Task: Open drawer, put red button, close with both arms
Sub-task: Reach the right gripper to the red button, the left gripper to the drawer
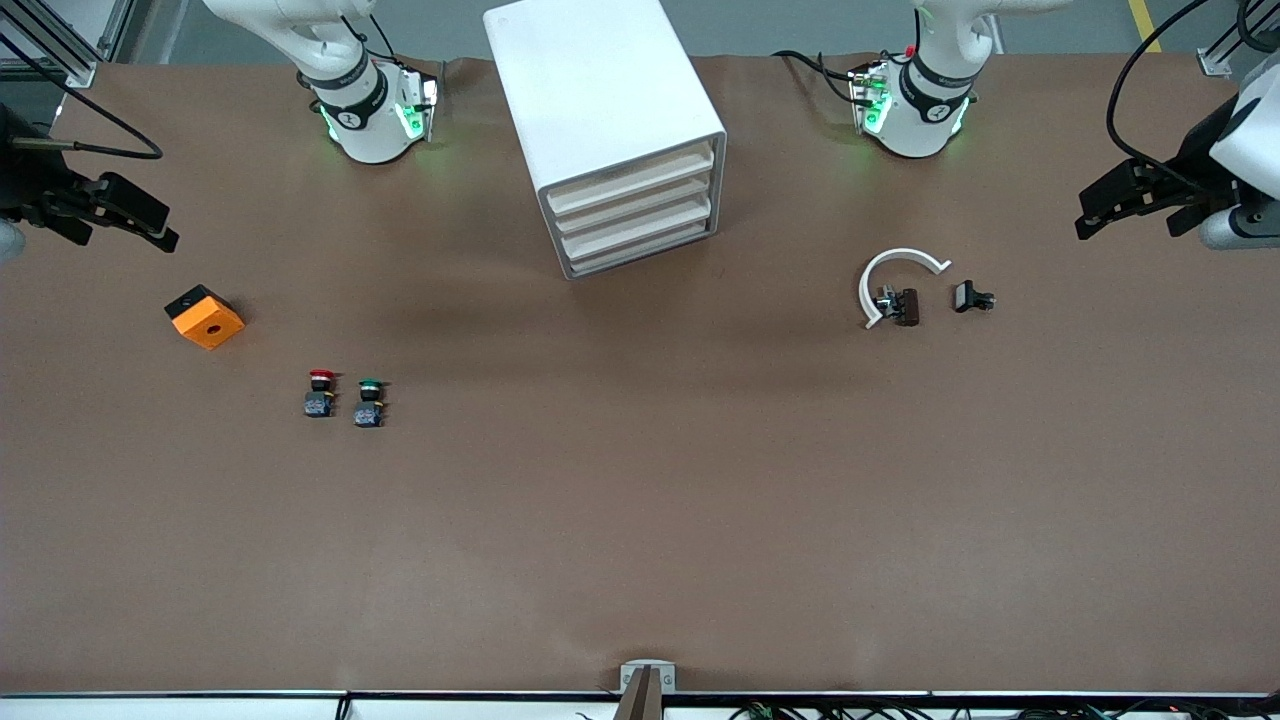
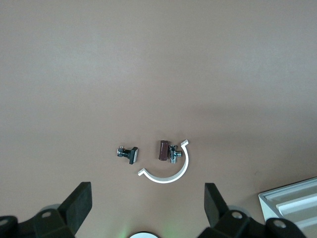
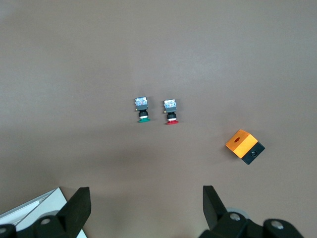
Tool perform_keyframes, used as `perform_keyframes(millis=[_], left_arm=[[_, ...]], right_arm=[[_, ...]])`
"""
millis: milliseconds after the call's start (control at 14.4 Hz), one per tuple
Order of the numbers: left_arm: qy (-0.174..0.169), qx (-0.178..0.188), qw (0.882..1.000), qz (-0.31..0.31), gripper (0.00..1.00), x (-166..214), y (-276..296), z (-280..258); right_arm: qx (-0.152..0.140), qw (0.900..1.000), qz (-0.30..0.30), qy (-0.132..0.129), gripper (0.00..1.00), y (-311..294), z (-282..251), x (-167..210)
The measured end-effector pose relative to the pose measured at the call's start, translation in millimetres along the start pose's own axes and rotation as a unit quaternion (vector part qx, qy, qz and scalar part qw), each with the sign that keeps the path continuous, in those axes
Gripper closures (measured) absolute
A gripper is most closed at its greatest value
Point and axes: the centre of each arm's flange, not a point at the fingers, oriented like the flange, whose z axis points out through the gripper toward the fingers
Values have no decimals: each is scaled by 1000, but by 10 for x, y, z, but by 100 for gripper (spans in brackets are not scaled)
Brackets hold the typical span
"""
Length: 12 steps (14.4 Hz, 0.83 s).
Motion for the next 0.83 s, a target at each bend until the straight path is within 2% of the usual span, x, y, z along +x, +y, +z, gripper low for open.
perform_keyframes(millis=[486,625,833], left_arm=[[-23,1,1000,-2,0,61,-20,131],[-41,-2,999,1,0,158,25,311],[-89,-2,996,-11,0,388,270,829]], right_arm=[[0,1000,-3,-2,0,-33,19,6],[-1,1000,-9,-8,0,-105,86,34],[-4,999,-21,-24,0,-238,257,109]])
